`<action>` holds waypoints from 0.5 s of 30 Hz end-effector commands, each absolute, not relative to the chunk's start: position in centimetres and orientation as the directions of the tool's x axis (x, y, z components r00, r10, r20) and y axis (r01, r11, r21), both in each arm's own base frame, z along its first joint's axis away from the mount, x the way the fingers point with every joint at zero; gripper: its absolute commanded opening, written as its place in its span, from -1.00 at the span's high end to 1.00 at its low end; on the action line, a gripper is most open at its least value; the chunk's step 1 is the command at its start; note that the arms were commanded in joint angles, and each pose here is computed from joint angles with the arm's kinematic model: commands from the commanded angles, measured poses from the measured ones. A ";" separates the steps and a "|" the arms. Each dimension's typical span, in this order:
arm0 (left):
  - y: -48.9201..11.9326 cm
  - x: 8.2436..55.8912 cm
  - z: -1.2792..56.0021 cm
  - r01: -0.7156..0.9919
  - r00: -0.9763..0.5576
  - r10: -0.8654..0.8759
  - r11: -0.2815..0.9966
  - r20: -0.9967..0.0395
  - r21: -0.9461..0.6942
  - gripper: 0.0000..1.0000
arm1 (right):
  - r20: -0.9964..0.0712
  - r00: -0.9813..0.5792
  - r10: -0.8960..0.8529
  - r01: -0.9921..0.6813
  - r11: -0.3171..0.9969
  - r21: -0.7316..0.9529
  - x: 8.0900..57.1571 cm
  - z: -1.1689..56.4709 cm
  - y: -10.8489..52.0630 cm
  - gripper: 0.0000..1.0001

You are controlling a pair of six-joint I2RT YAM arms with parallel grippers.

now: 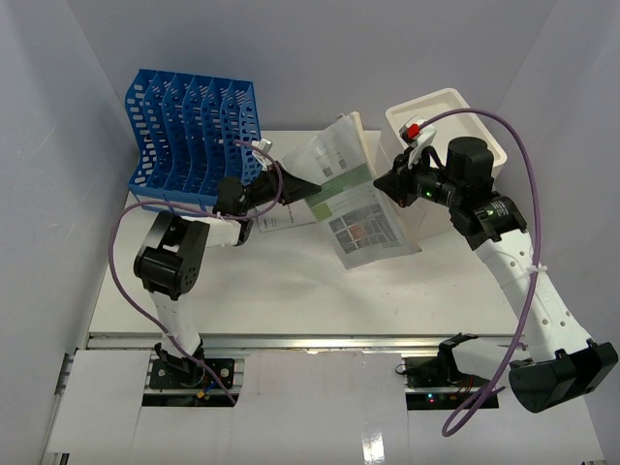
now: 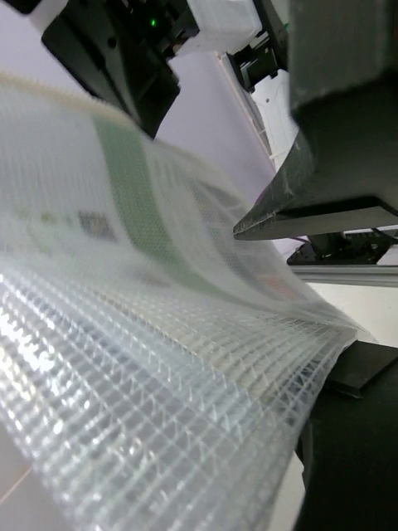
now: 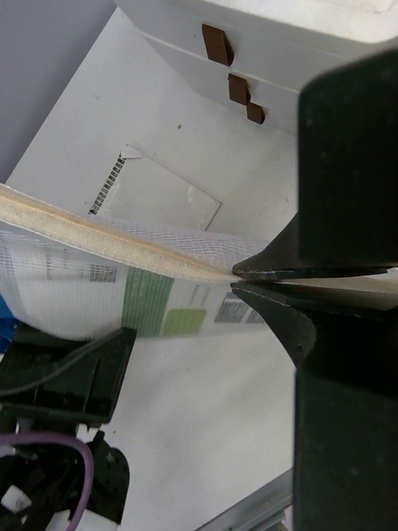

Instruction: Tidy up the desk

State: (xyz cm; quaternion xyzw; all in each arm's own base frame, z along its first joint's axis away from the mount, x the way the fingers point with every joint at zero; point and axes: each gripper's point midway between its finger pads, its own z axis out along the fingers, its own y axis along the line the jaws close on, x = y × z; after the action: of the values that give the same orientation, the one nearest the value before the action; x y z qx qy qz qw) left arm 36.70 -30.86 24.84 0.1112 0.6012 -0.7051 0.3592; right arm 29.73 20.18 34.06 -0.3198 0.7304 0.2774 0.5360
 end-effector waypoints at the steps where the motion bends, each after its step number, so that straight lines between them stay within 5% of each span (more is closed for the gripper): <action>1: -28.7 28.5 35.3 0.949 -0.316 -0.486 -0.169 -0.815 -0.267 -0.05 | -0.981 -0.130 -0.146 -0.750 0.662 0.001 31.5 36.1 20.3 0.85; 8: -28.1 26.8 35.5 0.959 -0.284 -0.472 -0.155 -0.835 -0.238 0.34 | -0.979 -0.161 -0.127 -0.779 0.625 0.047 31.8 35.2 21.4 0.85; 13: -28.1 26.8 34.8 0.963 -0.269 -0.442 -0.106 -0.856 -0.248 0.93 | -0.980 -0.155 -0.122 -0.801 0.596 0.052 31.2 35.3 21.8 0.85; 15: -28.1 27.1 34.4 0.960 -0.275 -0.431 -0.077 -0.859 -0.268 1.00 | -0.982 -0.145 -0.124 -0.804 0.592 0.044 31.0 35.4 21.7 0.77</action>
State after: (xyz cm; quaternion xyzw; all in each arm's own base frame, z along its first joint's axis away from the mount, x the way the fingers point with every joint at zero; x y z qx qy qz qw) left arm 31.85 -29.24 28.18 0.1657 0.5768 -0.6972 0.3921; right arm 31.33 20.77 33.09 -0.3173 0.7335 0.2806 0.5316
